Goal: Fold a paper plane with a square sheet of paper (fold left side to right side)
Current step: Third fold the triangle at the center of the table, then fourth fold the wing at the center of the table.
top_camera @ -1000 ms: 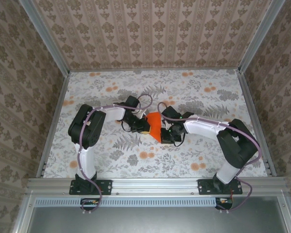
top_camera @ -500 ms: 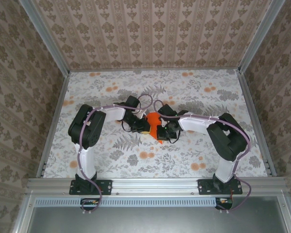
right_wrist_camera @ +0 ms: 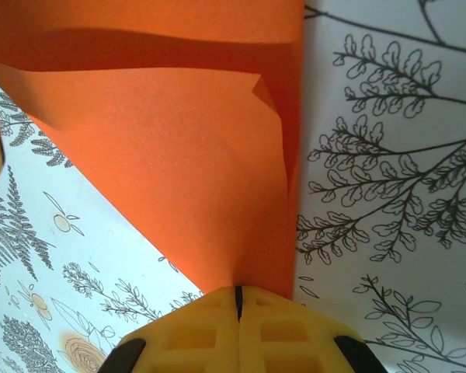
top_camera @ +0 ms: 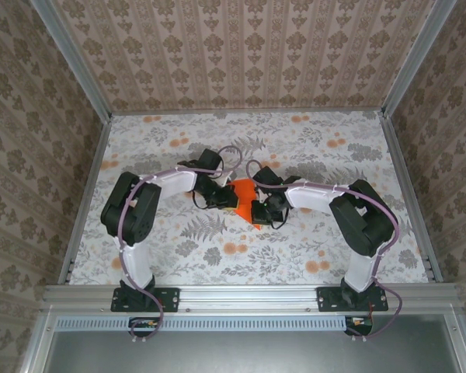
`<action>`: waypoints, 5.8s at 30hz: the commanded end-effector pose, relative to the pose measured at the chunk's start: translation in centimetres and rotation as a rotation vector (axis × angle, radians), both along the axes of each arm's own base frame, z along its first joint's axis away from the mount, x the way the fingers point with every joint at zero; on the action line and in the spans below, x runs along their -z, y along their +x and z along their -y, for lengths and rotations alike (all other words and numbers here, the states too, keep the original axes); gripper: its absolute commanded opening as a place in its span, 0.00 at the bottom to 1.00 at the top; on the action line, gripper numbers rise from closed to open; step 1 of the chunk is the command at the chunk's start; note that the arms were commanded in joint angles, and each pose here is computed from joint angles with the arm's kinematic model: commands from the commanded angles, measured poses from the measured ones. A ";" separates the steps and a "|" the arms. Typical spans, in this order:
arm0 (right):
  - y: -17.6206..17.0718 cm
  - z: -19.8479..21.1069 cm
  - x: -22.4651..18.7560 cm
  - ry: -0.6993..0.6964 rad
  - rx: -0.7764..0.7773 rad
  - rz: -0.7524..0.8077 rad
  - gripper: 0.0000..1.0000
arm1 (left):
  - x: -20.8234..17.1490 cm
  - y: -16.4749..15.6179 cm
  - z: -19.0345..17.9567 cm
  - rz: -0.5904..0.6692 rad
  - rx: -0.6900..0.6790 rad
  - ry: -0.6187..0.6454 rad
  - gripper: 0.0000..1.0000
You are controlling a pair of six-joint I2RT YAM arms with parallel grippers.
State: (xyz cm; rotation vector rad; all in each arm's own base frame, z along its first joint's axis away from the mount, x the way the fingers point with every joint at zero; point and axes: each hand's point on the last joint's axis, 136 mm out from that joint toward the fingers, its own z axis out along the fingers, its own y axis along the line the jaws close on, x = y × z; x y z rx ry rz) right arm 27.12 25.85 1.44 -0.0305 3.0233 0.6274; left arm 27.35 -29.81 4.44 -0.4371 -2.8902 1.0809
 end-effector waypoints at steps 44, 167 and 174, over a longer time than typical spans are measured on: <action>-2.9 3.9 2.9 -0.201 -0.029 -0.118 0.00 | 4.4 1.8 -3.7 0.037 0.030 0.157 0.04; 2.7 -1.3 -2.2 -0.293 -0.327 0.565 0.17 | -6.5 4.2 0.0 0.090 -0.220 -0.211 0.44; 2.5 -1.6 -2.3 -0.239 -0.308 0.543 0.05 | -7.2 3.9 -2.1 0.112 -0.254 -0.198 0.49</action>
